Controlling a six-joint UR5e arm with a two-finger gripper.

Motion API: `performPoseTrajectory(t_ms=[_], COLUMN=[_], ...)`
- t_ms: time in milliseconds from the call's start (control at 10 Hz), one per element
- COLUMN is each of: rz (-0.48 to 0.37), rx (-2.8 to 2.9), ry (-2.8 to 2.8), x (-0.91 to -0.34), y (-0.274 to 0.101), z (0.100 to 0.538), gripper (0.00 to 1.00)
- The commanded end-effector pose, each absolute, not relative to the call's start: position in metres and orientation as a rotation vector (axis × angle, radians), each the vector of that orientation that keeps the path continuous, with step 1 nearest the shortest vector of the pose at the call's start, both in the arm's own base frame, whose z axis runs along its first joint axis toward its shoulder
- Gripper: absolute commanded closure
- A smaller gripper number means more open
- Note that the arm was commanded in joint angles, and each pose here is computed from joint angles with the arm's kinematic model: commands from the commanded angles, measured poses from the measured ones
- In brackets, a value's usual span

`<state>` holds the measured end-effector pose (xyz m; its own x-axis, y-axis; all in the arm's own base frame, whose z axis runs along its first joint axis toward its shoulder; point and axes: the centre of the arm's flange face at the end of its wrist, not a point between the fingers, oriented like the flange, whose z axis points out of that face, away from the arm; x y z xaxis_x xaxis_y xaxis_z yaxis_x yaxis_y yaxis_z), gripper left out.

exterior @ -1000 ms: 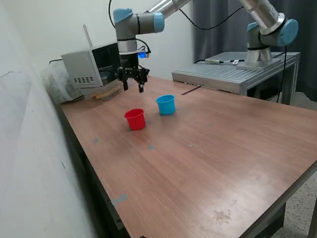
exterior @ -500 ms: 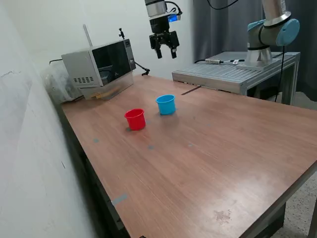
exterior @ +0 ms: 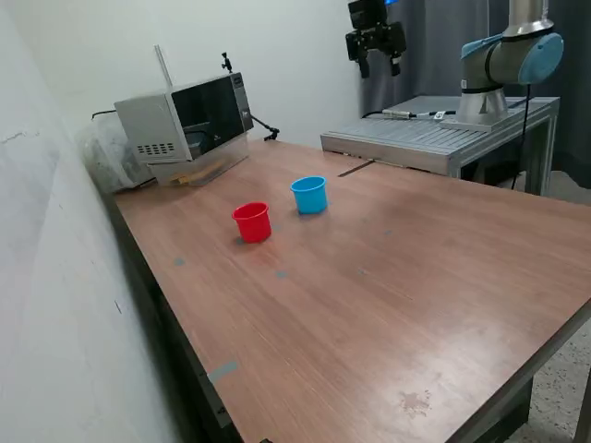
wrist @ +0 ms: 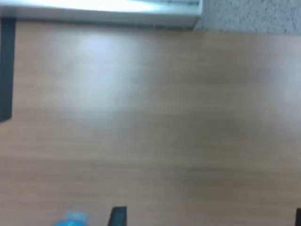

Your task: Place red objects in the red bin, and blue objects in the blue bin.

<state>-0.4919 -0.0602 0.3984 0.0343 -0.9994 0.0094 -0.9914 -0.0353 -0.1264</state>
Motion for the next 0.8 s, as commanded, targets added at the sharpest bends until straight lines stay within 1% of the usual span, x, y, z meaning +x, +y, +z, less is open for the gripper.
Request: performPoseTrajectory(t_ms=[0,100,200,300,400,500,700], rz=[-0.147,-0.145,-0.212,-0.464,-0.562,-0.575,-0.570], rx=[-2.158,-2.148,-2.120,-2.000,-1.945,-1.936,-1.939], ry=[2.148,2.163,2.142,2.020,1.960,1.954,1.952], x=[-0.431,-0.408,-0.393,-0.366,-0.352,-0.349,-0.351], y=[-0.082,-0.087,-0.089,-0.092,-0.094,-0.094,-0.092], z=[0.397,0.398,0.398,0.385,0.380,0.380,0.381], gripper=[0.00,0.00,0.00,0.00,0.00,0.00,0.00])
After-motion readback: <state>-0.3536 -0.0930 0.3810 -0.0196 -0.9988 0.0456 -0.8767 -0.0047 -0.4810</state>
